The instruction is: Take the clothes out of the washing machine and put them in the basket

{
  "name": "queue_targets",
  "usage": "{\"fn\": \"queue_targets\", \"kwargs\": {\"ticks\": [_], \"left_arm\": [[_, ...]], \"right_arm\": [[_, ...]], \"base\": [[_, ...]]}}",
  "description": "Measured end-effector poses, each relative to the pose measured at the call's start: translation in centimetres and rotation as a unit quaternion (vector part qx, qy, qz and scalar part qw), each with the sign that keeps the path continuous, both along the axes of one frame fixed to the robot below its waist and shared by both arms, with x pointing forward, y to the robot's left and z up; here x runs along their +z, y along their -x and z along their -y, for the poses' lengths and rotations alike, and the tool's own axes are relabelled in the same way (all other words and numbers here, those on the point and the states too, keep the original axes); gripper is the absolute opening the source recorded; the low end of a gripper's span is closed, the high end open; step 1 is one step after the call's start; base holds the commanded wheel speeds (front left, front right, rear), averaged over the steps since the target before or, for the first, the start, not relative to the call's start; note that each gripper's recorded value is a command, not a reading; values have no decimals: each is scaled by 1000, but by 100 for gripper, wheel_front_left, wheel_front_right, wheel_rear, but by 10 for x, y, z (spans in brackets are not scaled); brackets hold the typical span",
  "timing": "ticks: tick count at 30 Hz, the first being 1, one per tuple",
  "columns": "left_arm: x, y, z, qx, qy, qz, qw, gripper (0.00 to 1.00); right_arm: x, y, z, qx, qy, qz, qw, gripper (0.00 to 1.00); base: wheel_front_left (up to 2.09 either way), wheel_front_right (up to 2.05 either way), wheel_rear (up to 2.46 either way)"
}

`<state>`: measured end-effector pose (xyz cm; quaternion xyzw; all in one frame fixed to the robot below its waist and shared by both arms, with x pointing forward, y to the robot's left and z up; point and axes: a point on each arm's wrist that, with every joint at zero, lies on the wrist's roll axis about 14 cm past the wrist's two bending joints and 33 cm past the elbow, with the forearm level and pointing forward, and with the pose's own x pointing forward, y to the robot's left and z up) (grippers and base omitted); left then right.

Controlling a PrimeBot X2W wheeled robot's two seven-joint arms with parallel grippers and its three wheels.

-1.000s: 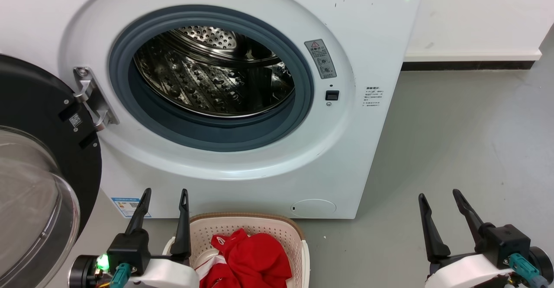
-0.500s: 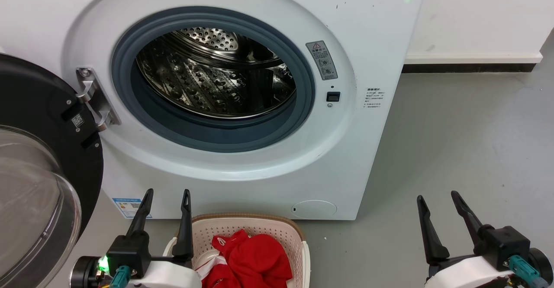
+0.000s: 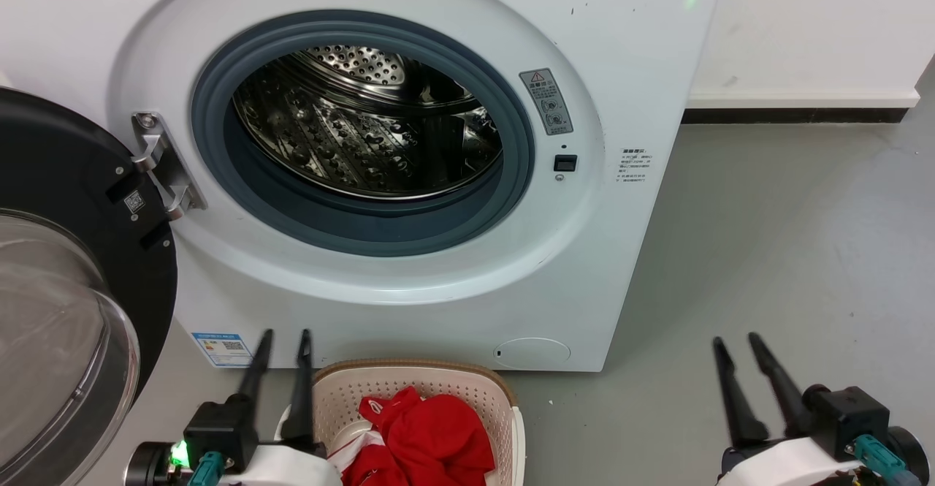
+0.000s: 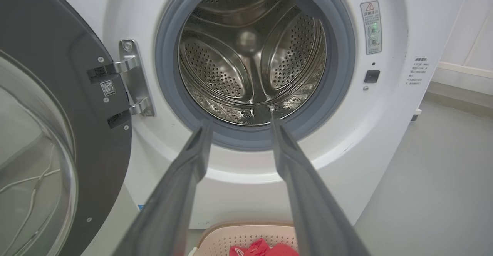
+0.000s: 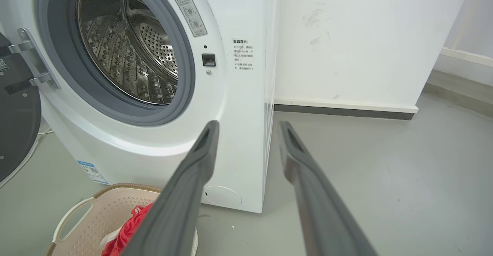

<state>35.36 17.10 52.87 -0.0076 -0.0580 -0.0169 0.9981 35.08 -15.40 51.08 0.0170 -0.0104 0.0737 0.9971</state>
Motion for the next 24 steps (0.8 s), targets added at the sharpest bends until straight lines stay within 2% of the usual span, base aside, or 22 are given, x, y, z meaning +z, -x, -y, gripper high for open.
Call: {"fn": "queue_targets", "kwargs": {"ticks": [3,12,24], "left_arm": [[-9,2,-1,2,13,-17,1000,0],[-21,0,-9,12,106,-48,993,0],[-27,-5,-15,18,214,-69,974,0]], "right_arm": [[-6,2,0,-1,-12,-10,1000,0],[-13,2,6,-14,-106,-32,994,0],[-12,-5,13,-26,-214,-43,976,0]], "base": [[0,0,0],[0,0,0],[0,0,0]]}}
